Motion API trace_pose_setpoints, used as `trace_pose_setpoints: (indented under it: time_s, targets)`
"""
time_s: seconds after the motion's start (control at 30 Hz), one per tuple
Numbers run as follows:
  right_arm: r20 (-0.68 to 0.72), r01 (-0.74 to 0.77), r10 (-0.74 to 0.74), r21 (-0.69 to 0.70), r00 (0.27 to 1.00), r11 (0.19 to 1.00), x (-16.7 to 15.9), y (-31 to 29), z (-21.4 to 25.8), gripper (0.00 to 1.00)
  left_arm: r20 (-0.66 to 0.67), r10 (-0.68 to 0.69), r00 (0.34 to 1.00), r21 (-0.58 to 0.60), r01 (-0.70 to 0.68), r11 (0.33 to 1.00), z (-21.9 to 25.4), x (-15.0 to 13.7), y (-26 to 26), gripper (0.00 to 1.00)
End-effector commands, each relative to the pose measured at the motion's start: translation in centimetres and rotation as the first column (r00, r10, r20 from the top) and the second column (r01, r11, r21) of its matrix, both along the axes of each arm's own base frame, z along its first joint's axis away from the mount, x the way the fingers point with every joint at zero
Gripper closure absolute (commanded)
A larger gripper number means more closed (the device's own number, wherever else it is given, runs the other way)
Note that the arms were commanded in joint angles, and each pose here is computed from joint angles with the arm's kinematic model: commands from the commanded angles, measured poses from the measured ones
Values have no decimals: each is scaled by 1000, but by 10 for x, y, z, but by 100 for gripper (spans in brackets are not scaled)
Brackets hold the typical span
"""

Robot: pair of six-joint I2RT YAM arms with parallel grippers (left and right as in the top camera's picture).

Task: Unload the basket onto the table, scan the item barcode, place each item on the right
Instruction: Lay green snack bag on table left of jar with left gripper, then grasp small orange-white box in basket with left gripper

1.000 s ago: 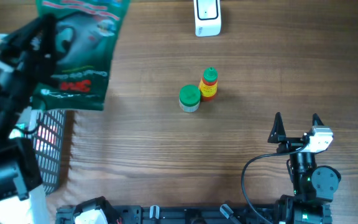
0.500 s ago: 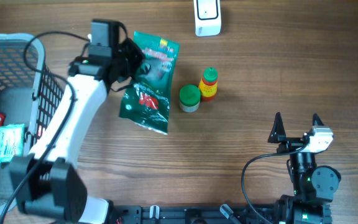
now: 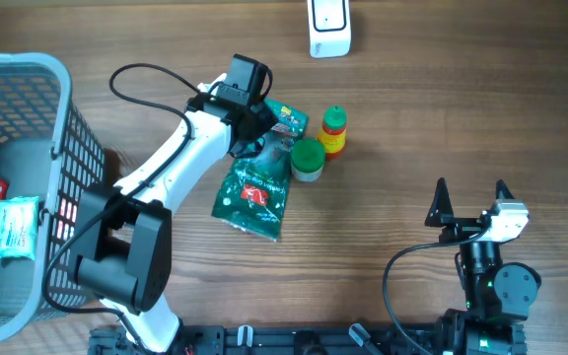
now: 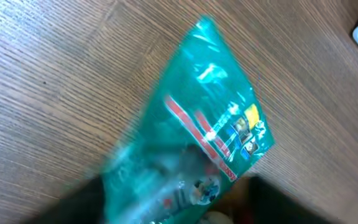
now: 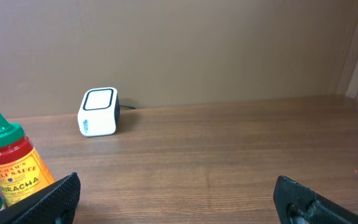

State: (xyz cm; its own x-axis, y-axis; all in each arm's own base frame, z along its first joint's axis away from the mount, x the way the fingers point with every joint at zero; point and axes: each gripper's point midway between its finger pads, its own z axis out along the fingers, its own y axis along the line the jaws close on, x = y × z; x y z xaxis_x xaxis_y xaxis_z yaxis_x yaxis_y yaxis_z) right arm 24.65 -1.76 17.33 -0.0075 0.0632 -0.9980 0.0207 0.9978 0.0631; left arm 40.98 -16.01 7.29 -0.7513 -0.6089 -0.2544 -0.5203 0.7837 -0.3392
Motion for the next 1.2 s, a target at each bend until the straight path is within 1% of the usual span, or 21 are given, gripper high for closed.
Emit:
trace_pose_setpoints:
  time_s: [0.0, 0.07, 0.13, 0.2, 0.27, 0.33, 0.43, 0.5, 0.53, 0.6, 0.63, 0.7, 0.73, 0.9, 0.93, 0.97, 1.0, 1.03, 1.07, 1.1, 1.17]
  targets:
    - [7, 16, -16, -11, 1000, 1000, 0, -3, 2, 0, 35, -39, 999, 25, 38, 999, 11, 4, 2, 14]
    - [7, 16, -16, -11, 1000, 1000, 0, -3, 2, 1, 122, -114, 986, 62, 107, 992, 44, 11, 8, 0]
    - [7, 16, -16, -11, 1000, 1000, 0, -3, 1, 0, 233, -146, 962, 140, 115, 983, 89, 18, 25, 0]
    - [7, 16, -16, -11, 1000, 1000, 0, -3, 2, 0, 367, -129, 921, 245, 38, 969, 149, 19, 57, 0]
    - [7, 16, -16, -11, 1000, 1000, 0, -3, 1, 0, 533, 4, 846, 303, -195, 933, 216, 8, 112, 0]
    - [7, 16, -16, -11, 1000, 1000, 0, -3, 1, 0, 664, 135, 736, 283, -413, 866, 274, -16, 170, 0]
    - [7, 16, -16, -11, 1000, 1000, 0, -3, 2, 0, 738, 282, 613, 204, -601, 773, 314, -57, 243, 0]
    - [7, 16, -16, -11, 1000, 1000, 0, -3, 2, 0, 740, 339, 581, 171, -650, 741, 320, -77, 277, 0]
    - [7, 16, -16, -11, 1000, 1000, 0, -3, 2, 0, 722, 403, 562, 139, -689, 711, 315, -91, 298, 0]
    - [7, 16, -16, -11, 1000, 1000, 0, -3, 1, 0, 607, 668, 431, 6, -843, 538, 280, -131, 345, 0]
    - [7, 16, -16, -11, 1000, 1000, 0, -3, 2, 0, 543, 739, 399, -22, -873, 488, 263, -142, 355, 0]
    - [7, 16, -16, -11, 1000, 1000, 0, -3, 2, 0, 397, 835, 380, -24, -905, 424, 224, -156, 373, 0]
    - [7, 16, -16, -11, 1000, 1000, 0, -3, 2, 0, 339, 859, 384, -17, -910, 414, 208, -158, 378, 0]
    - [7, 16, -16, -11, 1000, 1000, 0, -3, 1, 0, -75, 917, 391, 69, -916, 396, 94, -167, 392, 1]
    - [7, 16, -16, -11, 1000, 1000, 0, -3, 2, 0, -131, 902, 411, 105, -899, 425, 77, -167, 393, 4]
    - [7, 16, -16, -10, 1000, 1000, 0, -3, 1, 0, -204, 871, 448, 140, -867, 479, 54, -167, 391, 12]
    - [7, 16, -16, -11, 1000, 1000, 0, -3, 2, 0, -253, 839, 482, 140, -840, 524, 38, -164, 388, 13]
    - [7, 16, -16, -11, 1000, 1000, 0, -3, 2, 0, -293, 814, 502, 133, -822, 554, 24, -162, 385, 11]
    - [7, 16, -16, -11, 1000, 1000, 0, -3, 2, 0, -335, 802, 495, 131, -818, 560, 11, -163, 381, 3]
    - [7, 16, -16, -11, 1000, 1000, 0, -3, 1, 0, -367, 791, 490, 129, -815, 565, 1, -164, 377, 0]
    - [7, 16, -16, -11, 1000, 1000, 0, -3, 1, 0, -415, 776, 474, 137, -811, 569, -19, -169, 372, 0]
